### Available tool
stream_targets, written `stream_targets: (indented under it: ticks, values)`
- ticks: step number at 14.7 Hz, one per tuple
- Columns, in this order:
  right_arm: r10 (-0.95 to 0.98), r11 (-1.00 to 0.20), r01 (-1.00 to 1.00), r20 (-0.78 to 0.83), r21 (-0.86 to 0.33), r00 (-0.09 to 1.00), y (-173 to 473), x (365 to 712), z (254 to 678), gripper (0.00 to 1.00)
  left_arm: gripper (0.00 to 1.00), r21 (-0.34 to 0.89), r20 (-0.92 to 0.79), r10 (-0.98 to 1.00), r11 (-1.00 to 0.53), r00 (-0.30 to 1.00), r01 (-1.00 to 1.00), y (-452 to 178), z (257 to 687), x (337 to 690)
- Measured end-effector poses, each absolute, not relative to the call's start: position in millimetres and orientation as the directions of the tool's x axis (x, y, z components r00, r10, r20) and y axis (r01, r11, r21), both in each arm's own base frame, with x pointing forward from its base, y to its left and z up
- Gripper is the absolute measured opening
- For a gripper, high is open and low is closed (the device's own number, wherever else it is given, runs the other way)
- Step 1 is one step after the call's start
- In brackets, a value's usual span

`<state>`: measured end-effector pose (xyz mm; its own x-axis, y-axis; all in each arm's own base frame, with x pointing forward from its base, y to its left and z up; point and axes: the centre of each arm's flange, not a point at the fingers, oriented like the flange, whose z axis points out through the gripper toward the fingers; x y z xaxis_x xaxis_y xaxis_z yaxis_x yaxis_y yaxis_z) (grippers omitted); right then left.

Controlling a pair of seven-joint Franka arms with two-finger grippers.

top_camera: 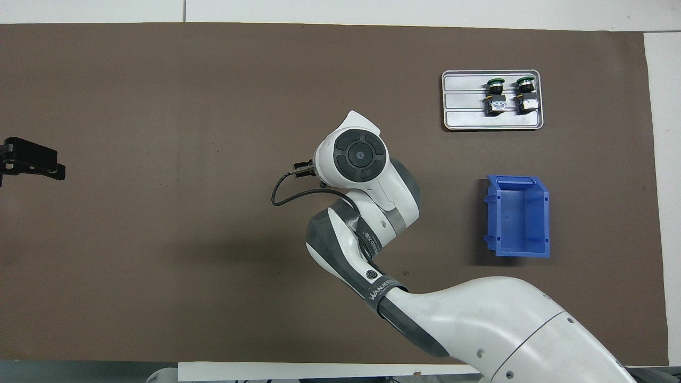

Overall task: Place and press button with both arms
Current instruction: 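Lift the green button off the table with the right gripper, then carry the button over the blue bin with the right gripper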

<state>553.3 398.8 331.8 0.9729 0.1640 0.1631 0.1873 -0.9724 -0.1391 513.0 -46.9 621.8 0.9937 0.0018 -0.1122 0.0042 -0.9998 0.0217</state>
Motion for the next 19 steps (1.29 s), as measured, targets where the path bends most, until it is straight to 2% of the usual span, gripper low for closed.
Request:
stream_targets:
  ticks: [3,5,6,8,9,11,16,19]
  values:
    - [0.158,-0.973,0.182,0.167,-0.139,0.973,395,556,332,0.84,1.00,0.022,-0.112,0.002,-1.000,0.994,0.004,-47,622,513]
    - [0.156,-0.974,0.180,0.168,-0.139,0.973,394,557,333,0.68,1.00,0.022,-0.112,0.002,-1.000,0.994,0.004,-47,622,513]
    - [0.155,-0.974,0.179,0.168,-0.139,0.973,394,557,333,0.68,1.00,0.022,-0.112,0.002,-1.000,0.994,0.004,-47,622,513]
    - [0.147,-0.975,0.171,0.167,-0.140,0.975,394,557,333,0.50,1.00,0.022,-0.112,0.002,-1.000,0.994,0.004,-47,622,513]
    - [0.141,-0.976,0.165,0.166,-0.141,0.976,394,557,333,0.49,1.00,0.022,-0.112,0.002,-1.000,0.994,0.004,-47,622,513]
    - [0.140,-0.976,0.164,0.165,-0.141,0.976,394,557,333,0.37,1.00,0.022,-0.112,0.002,-1.000,0.994,0.004,-47,622,513]
    - [0.128,-0.982,0.147,0.149,-0.123,0.981,385,564,337,0.37,1.00,0.022,-0.112,0.002,-1.000,0.994,0.004,-47,622,513]
    - [0.067,-0.995,0.076,0.114,-0.071,0.991,346,592,376,0.37,1.00,0.022,-0.112,0.002,-1.000,0.994,0.004,-47,622,513]
